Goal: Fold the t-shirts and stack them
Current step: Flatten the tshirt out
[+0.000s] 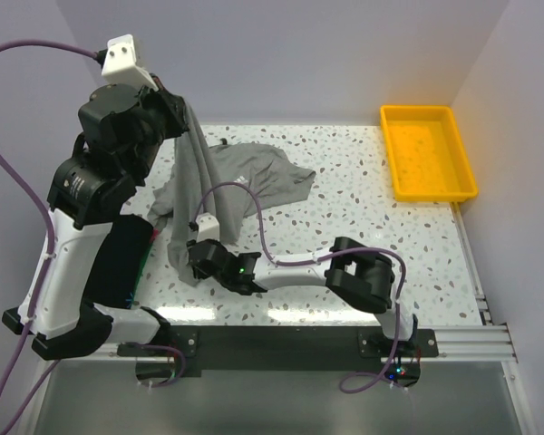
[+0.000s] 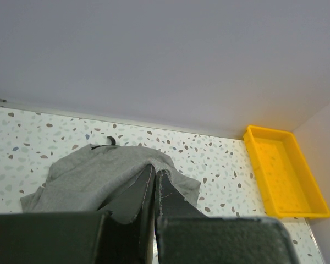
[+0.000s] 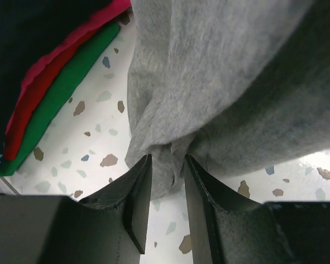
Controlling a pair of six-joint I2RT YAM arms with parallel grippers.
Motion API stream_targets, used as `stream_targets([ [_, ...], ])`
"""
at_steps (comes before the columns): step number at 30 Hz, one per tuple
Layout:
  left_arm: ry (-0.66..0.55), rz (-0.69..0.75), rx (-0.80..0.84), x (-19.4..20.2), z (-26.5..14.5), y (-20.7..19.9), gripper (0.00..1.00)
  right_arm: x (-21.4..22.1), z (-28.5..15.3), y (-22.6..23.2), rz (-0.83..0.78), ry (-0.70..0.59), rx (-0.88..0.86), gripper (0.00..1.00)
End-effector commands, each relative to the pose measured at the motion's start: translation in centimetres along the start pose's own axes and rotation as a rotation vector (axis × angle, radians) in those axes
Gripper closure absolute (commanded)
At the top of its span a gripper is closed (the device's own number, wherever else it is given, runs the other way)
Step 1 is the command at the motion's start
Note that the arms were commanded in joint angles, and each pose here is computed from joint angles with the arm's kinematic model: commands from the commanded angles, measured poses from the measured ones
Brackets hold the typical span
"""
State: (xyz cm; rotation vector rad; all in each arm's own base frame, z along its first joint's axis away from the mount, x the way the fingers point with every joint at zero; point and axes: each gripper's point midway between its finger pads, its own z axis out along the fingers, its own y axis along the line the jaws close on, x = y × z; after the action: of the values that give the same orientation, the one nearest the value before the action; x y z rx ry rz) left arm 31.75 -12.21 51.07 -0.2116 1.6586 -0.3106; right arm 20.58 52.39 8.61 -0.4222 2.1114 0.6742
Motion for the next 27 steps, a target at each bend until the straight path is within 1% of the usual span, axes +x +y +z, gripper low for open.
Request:
stream_targets([
  [1,-0.058,-0.030,0.039,-2.3,-1.4,-0.3,1.00,-2.6,0.4,0.6,0.016,-0.088,0.035,0.66],
  [11,-0.063,-0.041,0.051,-2.6,-1.8,-0.4,1.00,-2.3,1.4,-0.8,0.010,-0.096,0.121,0.65],
  [22,-0.054,-0.051,0.056,-2.4,-1.9,-0.5,1.00,-2.5,2.2,-0.6,0.026,-0.110,0.125,0.63],
  [24,-0.049,-0.051,0.054,-2.2,-1.8,-0.4,1.00,-2.6,2.3,-0.7,0.029,-0.113,0.131,0.67],
  [26,-0.046,-0.052,0.050,-2.0,-1.9,-0.3,1.00,-3.1,2.3,-1.2,0.042,-0.130,0.154,0.75],
  [27,-0.046,-0.053,0.048,-2.0,-1.9,-0.2,1.00,-3.1,2.3,-1.6,0.045,-0.136,0.162,0.77],
])
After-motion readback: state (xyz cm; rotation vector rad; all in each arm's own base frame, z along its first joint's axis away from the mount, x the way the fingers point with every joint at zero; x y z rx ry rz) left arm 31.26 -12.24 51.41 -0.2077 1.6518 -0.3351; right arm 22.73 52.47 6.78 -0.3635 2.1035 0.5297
